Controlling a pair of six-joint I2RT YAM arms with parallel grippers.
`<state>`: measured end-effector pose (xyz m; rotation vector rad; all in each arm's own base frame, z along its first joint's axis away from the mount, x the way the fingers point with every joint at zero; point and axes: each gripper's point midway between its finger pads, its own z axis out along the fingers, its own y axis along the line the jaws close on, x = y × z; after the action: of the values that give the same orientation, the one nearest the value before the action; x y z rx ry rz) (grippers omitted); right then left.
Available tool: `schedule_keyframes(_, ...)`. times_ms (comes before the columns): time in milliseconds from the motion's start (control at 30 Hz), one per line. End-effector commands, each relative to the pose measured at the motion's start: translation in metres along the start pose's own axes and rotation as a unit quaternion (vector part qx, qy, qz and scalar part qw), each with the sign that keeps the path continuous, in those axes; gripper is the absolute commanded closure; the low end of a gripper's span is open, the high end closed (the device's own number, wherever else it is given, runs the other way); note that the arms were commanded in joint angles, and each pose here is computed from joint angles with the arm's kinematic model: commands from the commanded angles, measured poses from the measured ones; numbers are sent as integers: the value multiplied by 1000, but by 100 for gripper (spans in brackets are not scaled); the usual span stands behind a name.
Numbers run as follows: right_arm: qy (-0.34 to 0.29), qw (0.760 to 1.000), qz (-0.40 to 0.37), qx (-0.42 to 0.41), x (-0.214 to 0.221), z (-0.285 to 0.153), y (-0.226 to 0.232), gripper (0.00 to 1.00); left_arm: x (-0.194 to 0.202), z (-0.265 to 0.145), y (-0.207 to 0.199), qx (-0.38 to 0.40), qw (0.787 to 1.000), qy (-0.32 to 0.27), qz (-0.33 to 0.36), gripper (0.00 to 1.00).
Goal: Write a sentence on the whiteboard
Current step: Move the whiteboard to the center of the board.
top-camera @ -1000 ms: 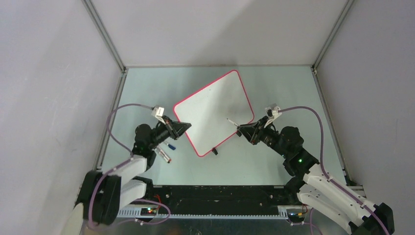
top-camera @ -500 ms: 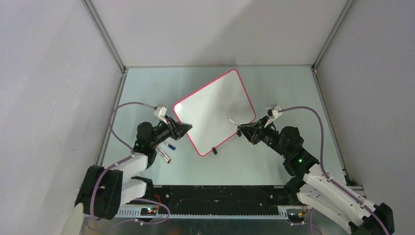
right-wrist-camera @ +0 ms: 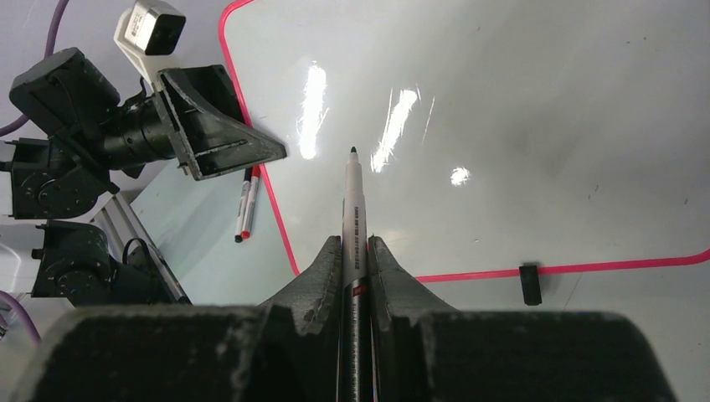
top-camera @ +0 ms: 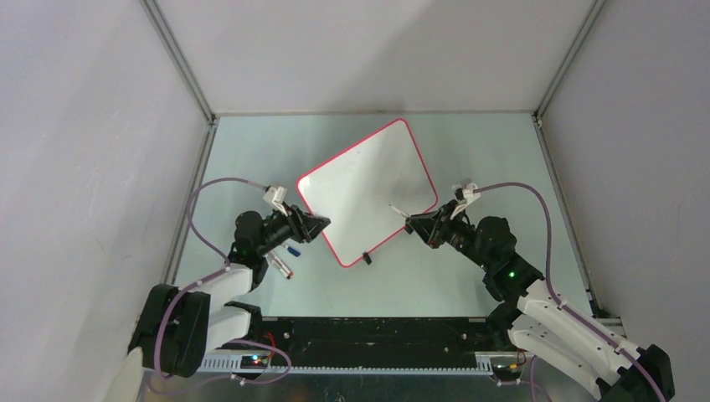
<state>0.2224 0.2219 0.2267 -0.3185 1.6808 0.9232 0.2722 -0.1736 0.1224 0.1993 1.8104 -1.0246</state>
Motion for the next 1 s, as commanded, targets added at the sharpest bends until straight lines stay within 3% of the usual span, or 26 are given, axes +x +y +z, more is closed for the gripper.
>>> schedule_keyframes(0,-20,1000,-12,-9,-10,2,4,100,-22,0,-6,12,999,-48,23,43)
schedule_keyframes(167,-18,1000,-13,-8,-9,2,4,100,-30,1,-8,16,997,-70,19,38)
schedule_keyframes(267,-16,1000,-13,-8,-8,3,3,100,-40,-4,-20,42,993,-111,27,14)
schedule_keyframes(567,-13,1000,-20,-4,-6,4,2,100,-41,-5,-10,19,991,-132,15,12)
schedule_keyframes(667,-12,1000,-24,-1,-5,3,1,100,-37,-7,-9,19,991,-129,17,6)
schedule_keyframes(767,-13,1000,-27,-2,-4,3,1,100,-35,-5,-12,32,992,-125,12,1)
schedule_keyframes(967,-12,999,-30,-5,-2,3,3,100,-36,1,-19,60,991,-121,0,1)
